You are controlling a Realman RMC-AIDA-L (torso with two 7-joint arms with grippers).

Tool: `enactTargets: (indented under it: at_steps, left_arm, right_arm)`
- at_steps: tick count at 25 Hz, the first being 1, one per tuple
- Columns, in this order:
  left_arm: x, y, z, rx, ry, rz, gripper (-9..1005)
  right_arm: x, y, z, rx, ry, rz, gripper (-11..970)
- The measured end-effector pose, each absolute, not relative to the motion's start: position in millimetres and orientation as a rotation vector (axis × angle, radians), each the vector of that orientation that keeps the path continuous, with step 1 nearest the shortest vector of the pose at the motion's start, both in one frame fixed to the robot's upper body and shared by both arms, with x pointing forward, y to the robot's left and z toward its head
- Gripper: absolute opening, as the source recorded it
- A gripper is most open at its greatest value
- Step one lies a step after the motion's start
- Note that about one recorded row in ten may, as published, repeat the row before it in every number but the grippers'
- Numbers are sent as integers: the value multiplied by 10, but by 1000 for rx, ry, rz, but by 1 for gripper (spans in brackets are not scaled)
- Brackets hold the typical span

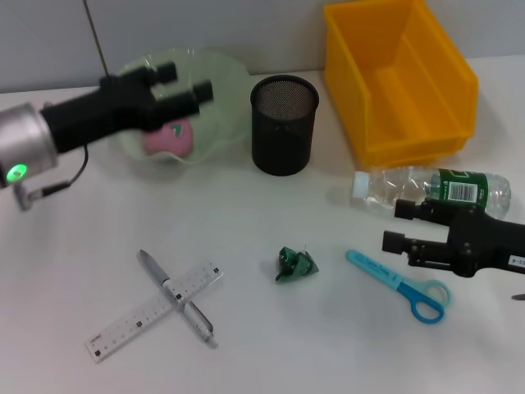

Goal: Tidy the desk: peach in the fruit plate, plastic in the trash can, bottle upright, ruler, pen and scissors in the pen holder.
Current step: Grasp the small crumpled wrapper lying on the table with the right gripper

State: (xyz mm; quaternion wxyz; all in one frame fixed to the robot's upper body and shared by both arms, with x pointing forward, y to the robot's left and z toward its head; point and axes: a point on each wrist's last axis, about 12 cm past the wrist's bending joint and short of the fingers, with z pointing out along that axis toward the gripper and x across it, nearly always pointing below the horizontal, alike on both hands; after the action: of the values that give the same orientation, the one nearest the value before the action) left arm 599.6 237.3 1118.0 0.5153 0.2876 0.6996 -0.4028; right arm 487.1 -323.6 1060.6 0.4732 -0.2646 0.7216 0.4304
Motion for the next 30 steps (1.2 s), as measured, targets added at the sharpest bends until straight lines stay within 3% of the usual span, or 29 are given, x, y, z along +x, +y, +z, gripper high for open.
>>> enactTargets:
  at_steps: [9,17,22,30]
  left_arm:
    - [5474,2501,10973,944,1690,-1153,811]
    - [5378,2559,10890,953,1679,-1128,809]
    - [5366,2565,10878,949,1682,-1127,808]
    - [5349,2566,10826,972,1717,-1112,806]
  right_arm:
    - [4950,-3352,10864,-653,1739,1099,791]
    - [5315,-3268,11582,-928,1887,1084,791]
    - [5553,-3064,11836,-1090,1975,1016,791]
    - [5851,-2618,11937,-1373,2100,859,791]
